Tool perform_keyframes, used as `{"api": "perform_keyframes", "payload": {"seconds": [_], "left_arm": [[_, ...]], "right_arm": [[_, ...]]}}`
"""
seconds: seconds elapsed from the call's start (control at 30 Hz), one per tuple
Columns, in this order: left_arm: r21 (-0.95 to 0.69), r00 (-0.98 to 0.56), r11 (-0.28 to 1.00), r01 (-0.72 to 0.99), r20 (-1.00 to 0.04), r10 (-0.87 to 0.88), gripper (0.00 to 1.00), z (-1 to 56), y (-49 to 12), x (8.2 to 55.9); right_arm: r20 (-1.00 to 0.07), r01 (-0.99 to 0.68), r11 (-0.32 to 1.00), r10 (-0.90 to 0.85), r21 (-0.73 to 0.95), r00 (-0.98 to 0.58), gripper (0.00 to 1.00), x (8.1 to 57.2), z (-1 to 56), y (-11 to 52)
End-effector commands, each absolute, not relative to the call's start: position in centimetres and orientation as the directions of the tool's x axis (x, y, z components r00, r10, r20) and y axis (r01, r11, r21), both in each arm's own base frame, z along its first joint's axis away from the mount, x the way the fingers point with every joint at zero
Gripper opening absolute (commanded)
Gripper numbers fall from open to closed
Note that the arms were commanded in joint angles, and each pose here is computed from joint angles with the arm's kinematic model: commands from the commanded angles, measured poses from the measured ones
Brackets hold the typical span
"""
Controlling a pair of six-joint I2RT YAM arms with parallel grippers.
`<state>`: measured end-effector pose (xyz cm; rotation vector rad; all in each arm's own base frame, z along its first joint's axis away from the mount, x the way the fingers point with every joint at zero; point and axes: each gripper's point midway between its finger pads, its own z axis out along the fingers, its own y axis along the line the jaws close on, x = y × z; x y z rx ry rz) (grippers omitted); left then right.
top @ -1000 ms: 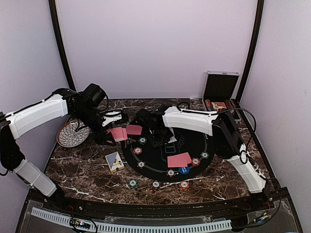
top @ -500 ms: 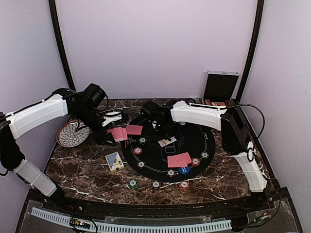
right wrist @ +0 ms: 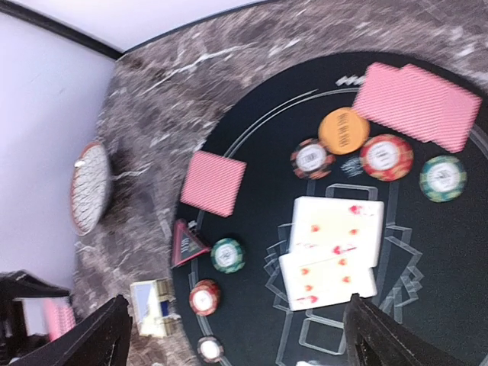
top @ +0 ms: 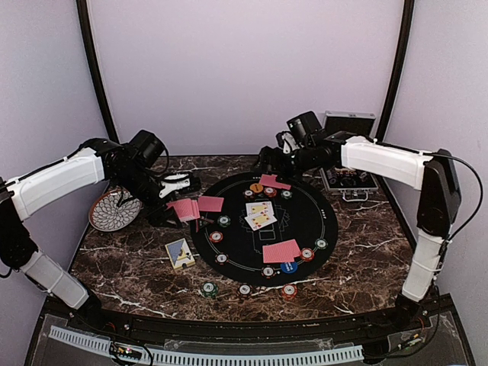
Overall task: Distribute texas hold em gaming equipment
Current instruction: Pick up the poker card from the face-down deck piles.
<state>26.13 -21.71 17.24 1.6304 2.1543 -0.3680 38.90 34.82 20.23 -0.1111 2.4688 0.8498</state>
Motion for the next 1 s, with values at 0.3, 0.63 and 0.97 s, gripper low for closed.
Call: {"api": "perform_keyframes", "payload": {"seconds": [0.3,0.63,0.97], "left_arm": [[0.038,-0.221,0.28,0.959,-0.518,0.826,0.0,19.1,-22.4,26.3],[0.025,-0.229,0.284,0.958,-0.528,0.818,0.0,19.6,-22.9,26.7],[0.02,-0.229,0.281,0.959,-0.526,0.819,0.0,19.4,-22.8,26.5]], "right_arm": [[-0.331,-0.349,0.41,-0.117,0.843,-0.936,0.95,29.9,21.7,44.9],[-0.281,-0.343,0.336,-0.22,0.877,-0.934,0.96,26.2,20.2,50.2],[-0.263,-0.324,0.251,-0.246,0.912,-0.933,0.96,25.0,20.6,52.6]]}}
